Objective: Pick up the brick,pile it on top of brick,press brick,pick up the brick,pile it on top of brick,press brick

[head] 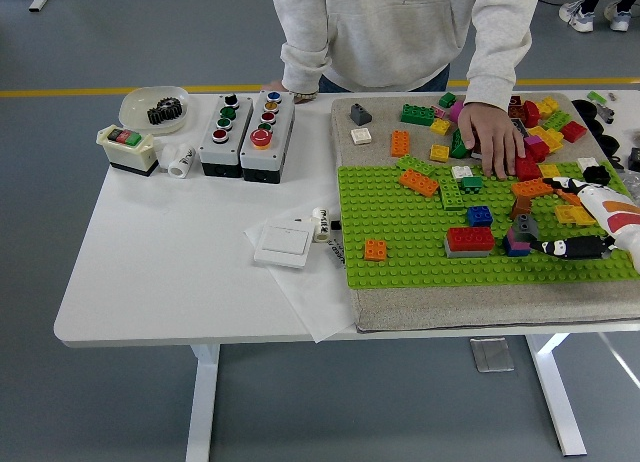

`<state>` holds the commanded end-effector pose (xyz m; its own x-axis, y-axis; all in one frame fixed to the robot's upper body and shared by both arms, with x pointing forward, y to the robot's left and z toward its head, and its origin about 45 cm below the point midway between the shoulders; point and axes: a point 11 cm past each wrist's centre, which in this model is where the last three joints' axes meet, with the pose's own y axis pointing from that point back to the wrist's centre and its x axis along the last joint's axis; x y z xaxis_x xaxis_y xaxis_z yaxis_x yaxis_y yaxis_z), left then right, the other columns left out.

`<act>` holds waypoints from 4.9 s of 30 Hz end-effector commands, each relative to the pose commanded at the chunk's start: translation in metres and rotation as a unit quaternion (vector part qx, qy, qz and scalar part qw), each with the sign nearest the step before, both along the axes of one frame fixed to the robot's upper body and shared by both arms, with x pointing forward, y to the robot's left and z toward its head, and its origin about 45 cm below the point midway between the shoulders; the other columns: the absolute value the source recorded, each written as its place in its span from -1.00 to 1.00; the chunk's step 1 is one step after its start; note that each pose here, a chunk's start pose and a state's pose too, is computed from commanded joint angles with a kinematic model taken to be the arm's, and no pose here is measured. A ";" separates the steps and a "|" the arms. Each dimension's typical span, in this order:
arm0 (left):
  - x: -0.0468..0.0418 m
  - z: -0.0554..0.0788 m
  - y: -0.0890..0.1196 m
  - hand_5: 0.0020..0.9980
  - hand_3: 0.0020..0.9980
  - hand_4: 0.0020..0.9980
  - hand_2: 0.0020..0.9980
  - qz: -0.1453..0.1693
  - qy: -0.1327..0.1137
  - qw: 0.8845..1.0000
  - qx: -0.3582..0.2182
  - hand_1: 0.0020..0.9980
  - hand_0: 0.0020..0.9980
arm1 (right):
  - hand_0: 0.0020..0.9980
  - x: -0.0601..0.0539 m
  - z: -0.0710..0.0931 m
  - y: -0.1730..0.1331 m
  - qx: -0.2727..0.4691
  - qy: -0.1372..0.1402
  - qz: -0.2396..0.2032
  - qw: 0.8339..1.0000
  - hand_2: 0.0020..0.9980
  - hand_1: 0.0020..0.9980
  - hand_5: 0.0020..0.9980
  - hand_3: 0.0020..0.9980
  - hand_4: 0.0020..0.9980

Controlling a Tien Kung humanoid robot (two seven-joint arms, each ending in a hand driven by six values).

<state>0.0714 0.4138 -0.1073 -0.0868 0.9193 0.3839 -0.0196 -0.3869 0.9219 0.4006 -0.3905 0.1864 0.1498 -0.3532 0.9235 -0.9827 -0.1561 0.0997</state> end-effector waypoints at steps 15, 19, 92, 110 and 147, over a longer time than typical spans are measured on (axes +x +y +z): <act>0.0024 0.000 -0.001 0.29 0.35 0.53 0.58 0.000 -0.002 1.000 -0.002 0.60 0.53 | 0.89 0.003 0.003 -0.003 0.001 -0.004 -0.006 1.000 0.73 0.71 -0.27 0.79 1.00; 0.0025 0.000 -0.001 0.29 0.35 0.53 0.58 0.000 -0.002 1.000 -0.001 0.60 0.53 | 0.89 0.003 0.003 -0.004 0.000 -0.002 -0.007 1.000 0.73 0.71 -0.27 0.79 1.00; -0.0001 0.001 0.003 0.28 0.36 0.54 0.58 -0.007 0.003 1.000 0.002 0.60 0.53 | 0.38 -0.038 0.065 0.074 -0.053 0.007 0.134 0.990 0.39 0.36 -0.60 0.15 -0.08; 0.0015 0.001 0.002 0.28 0.36 0.54 0.58 -0.005 0.001 1.000 0.001 0.60 0.53 | 0.39 -0.035 0.052 0.062 -0.066 0.028 0.118 0.990 0.40 0.38 -0.59 0.15 -0.02; 0.0036 0.001 0.002 0.29 0.36 0.55 0.58 -0.003 -0.002 1.000 0.000 0.60 0.52 | 0.40 -0.032 0.037 0.052 -0.067 0.048 0.099 0.992 0.44 0.40 -0.55 0.17 0.08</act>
<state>0.0750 0.4156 -0.1062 -0.0826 0.9198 0.3836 -0.0260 -0.3867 0.9218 0.3685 -0.3388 0.2234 0.2932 -0.1832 0.9383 -0.9189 -0.3248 0.2237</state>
